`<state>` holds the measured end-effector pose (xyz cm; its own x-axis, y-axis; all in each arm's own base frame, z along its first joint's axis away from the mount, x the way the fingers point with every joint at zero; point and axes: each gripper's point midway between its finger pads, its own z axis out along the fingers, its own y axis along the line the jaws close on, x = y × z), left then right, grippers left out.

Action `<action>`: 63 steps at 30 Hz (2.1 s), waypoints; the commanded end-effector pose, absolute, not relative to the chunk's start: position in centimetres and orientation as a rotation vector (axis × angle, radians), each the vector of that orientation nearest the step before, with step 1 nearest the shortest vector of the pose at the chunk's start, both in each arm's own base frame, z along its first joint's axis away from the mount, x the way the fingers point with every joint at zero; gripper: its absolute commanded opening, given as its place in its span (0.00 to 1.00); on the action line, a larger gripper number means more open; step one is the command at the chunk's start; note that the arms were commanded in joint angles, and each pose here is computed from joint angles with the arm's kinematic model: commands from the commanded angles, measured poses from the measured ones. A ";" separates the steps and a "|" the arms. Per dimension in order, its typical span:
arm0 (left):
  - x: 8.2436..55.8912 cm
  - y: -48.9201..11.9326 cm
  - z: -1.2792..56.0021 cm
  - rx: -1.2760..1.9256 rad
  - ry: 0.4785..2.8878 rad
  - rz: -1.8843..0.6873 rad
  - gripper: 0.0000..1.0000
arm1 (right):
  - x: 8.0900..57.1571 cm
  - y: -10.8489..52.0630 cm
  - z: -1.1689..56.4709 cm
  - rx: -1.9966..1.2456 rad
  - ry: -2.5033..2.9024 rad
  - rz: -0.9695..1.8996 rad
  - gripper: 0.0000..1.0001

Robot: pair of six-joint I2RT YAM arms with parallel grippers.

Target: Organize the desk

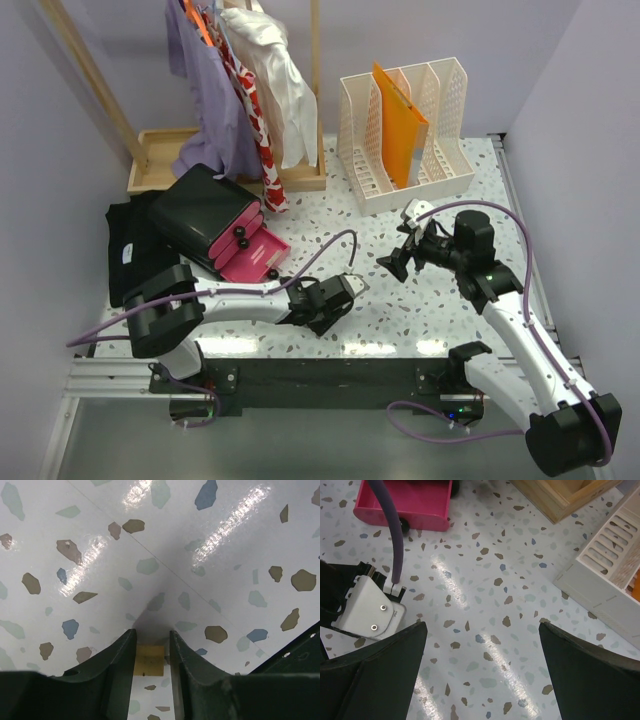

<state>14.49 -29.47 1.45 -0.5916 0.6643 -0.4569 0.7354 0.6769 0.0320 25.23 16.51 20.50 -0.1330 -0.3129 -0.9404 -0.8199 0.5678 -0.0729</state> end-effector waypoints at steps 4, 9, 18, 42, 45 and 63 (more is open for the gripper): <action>14.6 -27.1 0.4 1.080 2.491 -0.049 0.37 | 25.3 16.6 21.0 -0.963 1.667 0.575 0.99; 14.9 -26.2 1.0 1.027 2.501 0.004 0.51 | 25.3 16.6 21.0 -0.963 1.668 0.576 0.99; 14.1 -25.2 0.3 0.988 2.561 0.027 0.56 | 25.3 16.6 21.0 -0.962 1.667 0.574 0.99; 10.6 -23.8 -1.3 1.006 2.707 -0.062 0.59 | 25.3 16.6 21.0 -0.963 1.665 0.575 0.99; 10.6 -23.6 -1.4 0.998 2.710 -0.057 0.57 | 25.3 16.6 21.0 -0.964 1.666 0.577 0.99; 19.1 -19.2 5.8 0.640 2.508 0.118 0.12 | 25.3 16.6 21.0 -0.963 1.665 0.576 0.99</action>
<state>15.41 -22.81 2.32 -0.7405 0.5436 -0.3951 0.5390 0.8316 0.1339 25.28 16.43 20.50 -0.1338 -0.3126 -0.9404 -0.8180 0.5705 -0.0733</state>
